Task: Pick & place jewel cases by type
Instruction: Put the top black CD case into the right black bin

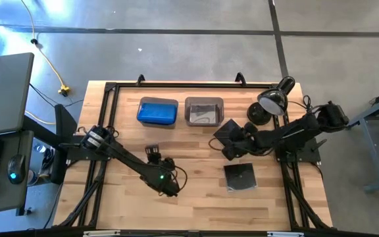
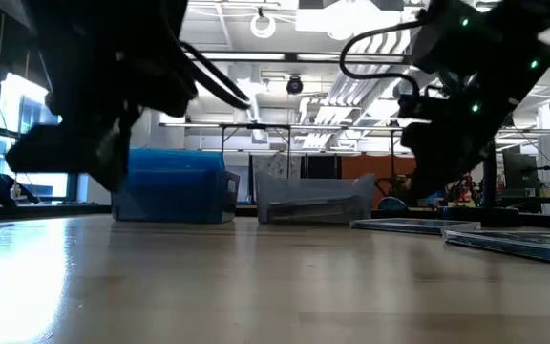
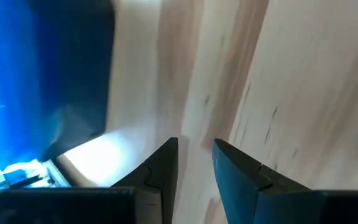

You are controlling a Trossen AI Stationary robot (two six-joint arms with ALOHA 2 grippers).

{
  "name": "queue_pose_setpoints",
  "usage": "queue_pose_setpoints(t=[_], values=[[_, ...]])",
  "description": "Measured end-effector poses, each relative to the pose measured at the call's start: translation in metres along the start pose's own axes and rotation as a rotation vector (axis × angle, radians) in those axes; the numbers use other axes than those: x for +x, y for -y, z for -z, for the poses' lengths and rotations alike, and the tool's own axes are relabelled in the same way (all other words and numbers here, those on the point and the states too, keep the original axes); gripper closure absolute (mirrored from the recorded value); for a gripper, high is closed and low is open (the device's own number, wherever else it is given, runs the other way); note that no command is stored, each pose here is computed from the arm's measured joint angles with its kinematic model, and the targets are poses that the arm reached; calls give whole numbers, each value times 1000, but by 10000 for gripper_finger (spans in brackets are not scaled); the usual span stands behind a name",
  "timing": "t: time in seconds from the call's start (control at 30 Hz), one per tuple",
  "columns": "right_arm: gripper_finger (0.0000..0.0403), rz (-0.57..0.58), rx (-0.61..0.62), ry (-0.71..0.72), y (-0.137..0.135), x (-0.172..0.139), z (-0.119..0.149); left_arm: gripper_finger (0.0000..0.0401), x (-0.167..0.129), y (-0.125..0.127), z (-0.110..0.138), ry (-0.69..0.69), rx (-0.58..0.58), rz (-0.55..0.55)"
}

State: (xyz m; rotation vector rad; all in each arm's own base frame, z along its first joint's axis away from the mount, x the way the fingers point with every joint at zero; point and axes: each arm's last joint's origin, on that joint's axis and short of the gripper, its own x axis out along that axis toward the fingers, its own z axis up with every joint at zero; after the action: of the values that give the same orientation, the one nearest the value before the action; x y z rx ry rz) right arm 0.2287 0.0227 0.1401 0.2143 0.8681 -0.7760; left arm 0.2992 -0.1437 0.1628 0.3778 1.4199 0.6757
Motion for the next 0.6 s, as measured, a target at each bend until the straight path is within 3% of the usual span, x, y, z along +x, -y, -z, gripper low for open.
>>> queue_pose_setpoints(t=[0.13, 0.23, 0.47, 0.6], values=[[194, -103, -47, 77, 3, 14, 3, 311, 8, 7, -4, 46, -15, 52], [194, -99, -145, 89, 8, 18, 9, 311, 7, 9, -5, 68, 7, 65], [194, -117, -110, 53, 15, 24, 17, 311, 7, 10, -7, 87, 19, 61], [194, -207, -127, 14, 13, 25, 16, 311, 7, 10, -7, 87, 20, 61]])
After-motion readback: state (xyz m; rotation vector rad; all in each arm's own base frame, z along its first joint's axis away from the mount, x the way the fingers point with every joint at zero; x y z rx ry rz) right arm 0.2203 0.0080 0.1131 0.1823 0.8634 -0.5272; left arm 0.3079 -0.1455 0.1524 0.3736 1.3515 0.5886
